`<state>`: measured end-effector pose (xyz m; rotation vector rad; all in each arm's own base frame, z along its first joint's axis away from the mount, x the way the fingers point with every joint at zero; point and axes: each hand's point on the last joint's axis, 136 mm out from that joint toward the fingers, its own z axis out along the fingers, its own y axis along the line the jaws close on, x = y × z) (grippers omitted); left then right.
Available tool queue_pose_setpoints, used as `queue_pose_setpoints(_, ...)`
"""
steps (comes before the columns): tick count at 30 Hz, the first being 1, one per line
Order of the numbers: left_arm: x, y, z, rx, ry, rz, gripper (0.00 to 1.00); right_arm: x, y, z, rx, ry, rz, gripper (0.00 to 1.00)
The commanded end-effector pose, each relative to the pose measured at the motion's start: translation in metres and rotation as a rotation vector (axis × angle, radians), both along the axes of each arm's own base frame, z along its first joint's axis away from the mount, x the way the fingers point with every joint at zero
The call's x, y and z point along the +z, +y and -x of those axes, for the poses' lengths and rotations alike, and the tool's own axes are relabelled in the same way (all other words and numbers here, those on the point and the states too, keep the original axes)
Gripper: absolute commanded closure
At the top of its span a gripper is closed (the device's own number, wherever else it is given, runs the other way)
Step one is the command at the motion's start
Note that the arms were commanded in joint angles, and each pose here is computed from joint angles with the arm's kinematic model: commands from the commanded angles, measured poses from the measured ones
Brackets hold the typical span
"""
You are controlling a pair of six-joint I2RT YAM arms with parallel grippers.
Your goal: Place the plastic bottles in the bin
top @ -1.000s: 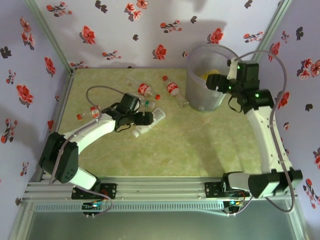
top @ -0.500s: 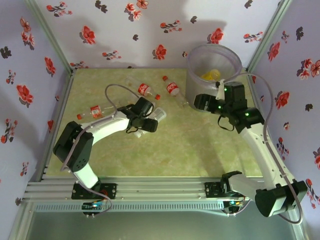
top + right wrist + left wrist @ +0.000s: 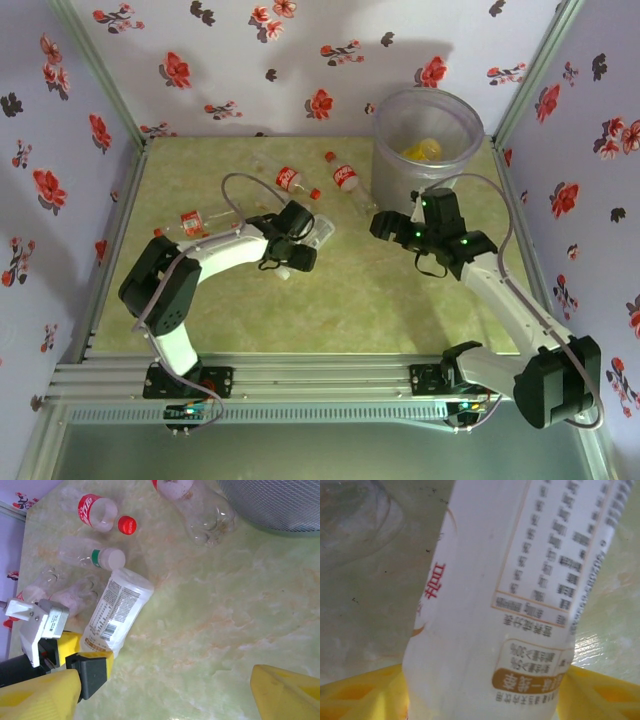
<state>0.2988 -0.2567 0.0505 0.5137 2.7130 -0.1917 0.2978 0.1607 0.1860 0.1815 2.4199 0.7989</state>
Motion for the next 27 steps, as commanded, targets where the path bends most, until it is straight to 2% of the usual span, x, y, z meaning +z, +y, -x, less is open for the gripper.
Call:
queue_pose_setpoints(1,0.000,-0.005,-0.003,0.009,-0.009,-0.010,0.35,-0.002,0.012,-0.007,0.005,-0.006,-0.067,0.11)
queue_pose_setpoints(7,0.010,-0.008,-0.006,0.024,-0.026,0.018,0.37,-0.016,0.024,-0.010,0.023,0.029,-0.108,0.11)
queue_pose_setpoints(15,0.059,-0.024,-0.016,0.011,-0.107,0.129,0.40,-0.003,0.042,-0.010,0.080,0.032,-0.150,0.08)
queue_pose_setpoints(20,0.087,-0.031,-0.017,-0.003,-0.148,0.206,0.41,0.007,0.065,-0.008,0.141,0.013,-0.209,0.05)
queue_pose_setpoints(27,0.107,-0.041,-0.011,-0.021,-0.166,0.310,0.40,0.008,0.100,-0.012,0.215,0.006,-0.250,0.01)
